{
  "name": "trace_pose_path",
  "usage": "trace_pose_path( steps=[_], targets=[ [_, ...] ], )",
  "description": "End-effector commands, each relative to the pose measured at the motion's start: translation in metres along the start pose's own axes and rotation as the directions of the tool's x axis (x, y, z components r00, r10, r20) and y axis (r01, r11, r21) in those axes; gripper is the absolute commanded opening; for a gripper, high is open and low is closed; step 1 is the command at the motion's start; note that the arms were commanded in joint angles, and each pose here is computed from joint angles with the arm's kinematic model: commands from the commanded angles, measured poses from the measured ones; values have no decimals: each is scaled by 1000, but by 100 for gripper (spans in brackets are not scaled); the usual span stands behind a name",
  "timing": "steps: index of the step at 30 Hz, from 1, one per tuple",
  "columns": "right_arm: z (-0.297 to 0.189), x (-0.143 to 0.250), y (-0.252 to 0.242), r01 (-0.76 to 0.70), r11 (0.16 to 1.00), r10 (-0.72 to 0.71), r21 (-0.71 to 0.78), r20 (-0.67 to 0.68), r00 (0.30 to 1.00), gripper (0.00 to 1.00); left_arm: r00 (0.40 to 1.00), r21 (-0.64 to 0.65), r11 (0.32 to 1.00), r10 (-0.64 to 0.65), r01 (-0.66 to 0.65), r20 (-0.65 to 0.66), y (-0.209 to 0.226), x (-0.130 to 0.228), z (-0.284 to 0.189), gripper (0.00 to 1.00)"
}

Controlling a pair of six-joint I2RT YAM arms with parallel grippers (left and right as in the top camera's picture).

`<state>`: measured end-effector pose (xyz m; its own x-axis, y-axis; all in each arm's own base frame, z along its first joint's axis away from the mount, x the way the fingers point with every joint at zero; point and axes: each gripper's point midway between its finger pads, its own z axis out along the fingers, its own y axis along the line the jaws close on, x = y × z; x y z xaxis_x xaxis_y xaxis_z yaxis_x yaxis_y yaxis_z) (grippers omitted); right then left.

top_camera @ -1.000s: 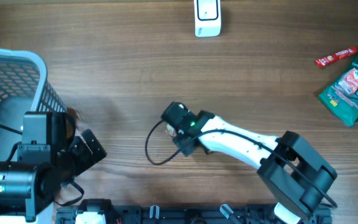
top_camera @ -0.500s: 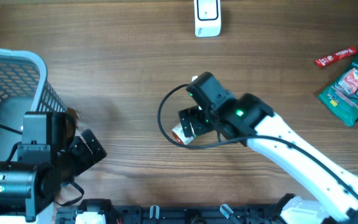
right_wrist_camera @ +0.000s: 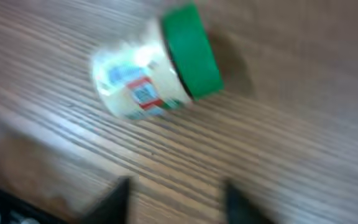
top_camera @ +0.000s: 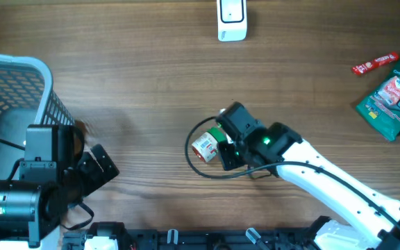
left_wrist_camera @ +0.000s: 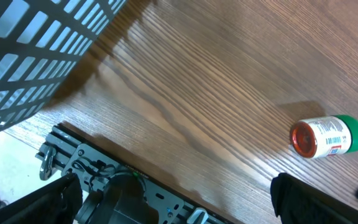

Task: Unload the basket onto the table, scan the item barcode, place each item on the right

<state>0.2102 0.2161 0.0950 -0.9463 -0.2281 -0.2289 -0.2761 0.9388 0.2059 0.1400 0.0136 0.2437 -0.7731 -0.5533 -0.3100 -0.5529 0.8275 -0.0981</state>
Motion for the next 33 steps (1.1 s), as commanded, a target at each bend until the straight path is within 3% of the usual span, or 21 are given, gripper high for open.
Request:
trace_pose_path(
  steps=[1,2,3,4,5,6,8,9,12,13,14,15,16,19,21,22,23,25,28,33],
  targets=[
    [8,4,2,-485,874,485,-13,-18,875,100,1000,7,1000,-7,7,0,-1,0,-1,100],
    [7,7,12,-602,798,598,-46,-68,798,100,1000,7,1000,-7,7,0,-1,0,-1,100],
    [7,9,18,-626,777,619,-62,-106,778,100,1000,7,1000,-7,7,0,-1,0,-1,100],
    [6,3,26,-699,709,689,-90,-120,715,100,1000,7,1000,-7,7,0,-1,0,-1,100],
    [4,6,37,-787,609,764,-96,-194,615,100,1000,7,1000,-7,7,0,-1,0,-1,100],
    [0,12,48,-866,495,824,-69,-278,493,100,1000,7,1000,-7,7,0,-1,0,-1,100],
    [-8,24,68,-987,117,912,113,-404,61,100,1000,7,1000,-7,7,0,-1,0,-1,100],
    [-10,13,73,-994,59,906,91,-424,15,100,1000,7,1000,-7,7,0,-1,0,-1,100],
    [-13,-22,66,-1000,19,899,-23,-437,27,100,1000,7,1000,-7,7,0,-1,0,-1,100],
    [-9,-41,47,-969,178,918,-172,-327,226,98,1000,7,1000,-7,7,0,-1,0,-1,100],
    [-11,-66,42,-793,498,807,-351,-147,572,99,1000,7,1000,-7,7,0,-1,0,-1,100],
    [-15,-72,49,-501,756,552,-421,-2,834,100,1000,7,1000,-7,7,0,-1,0,-1,100],
    [-12,-62,47,-375,839,419,-394,28,907,100,1000,7,1000,-7,7,0,-1,0,-1,100],
    [2,-45,3,-444,879,462,-174,80,883,100,1000,7,1000,-7,7,0,-1,0,-1,100],
    [4,-40,-8,-139,988,148,-72,131,980,100,1000,7,1000,-7,7,0,-1,0,-1,100],
    [5,-36,-6,36,998,-30,-46,129,991,100,1000,7,1000,-7,7,0,-1,0,-1,100],
    [5,-42,-13,101,995,-102,17,162,982,100,1000,7,1000,-7,7,0,-1,0,-1,100],
    [0,-58,-37,93,982,-130,167,228,965,100,1000,7,1000,-7,7,0,-1,0,-1,100],
    [-4,-47,-37,133,977,-164,165,189,968,100,1000,7,1000,-7,7,0,-1,0,-1,100],
    [-73,-26,-22,182,978,-208,105,358,910,100,1000,7,1000,-7,7,0,-1,0,-1,100]
  ],
)
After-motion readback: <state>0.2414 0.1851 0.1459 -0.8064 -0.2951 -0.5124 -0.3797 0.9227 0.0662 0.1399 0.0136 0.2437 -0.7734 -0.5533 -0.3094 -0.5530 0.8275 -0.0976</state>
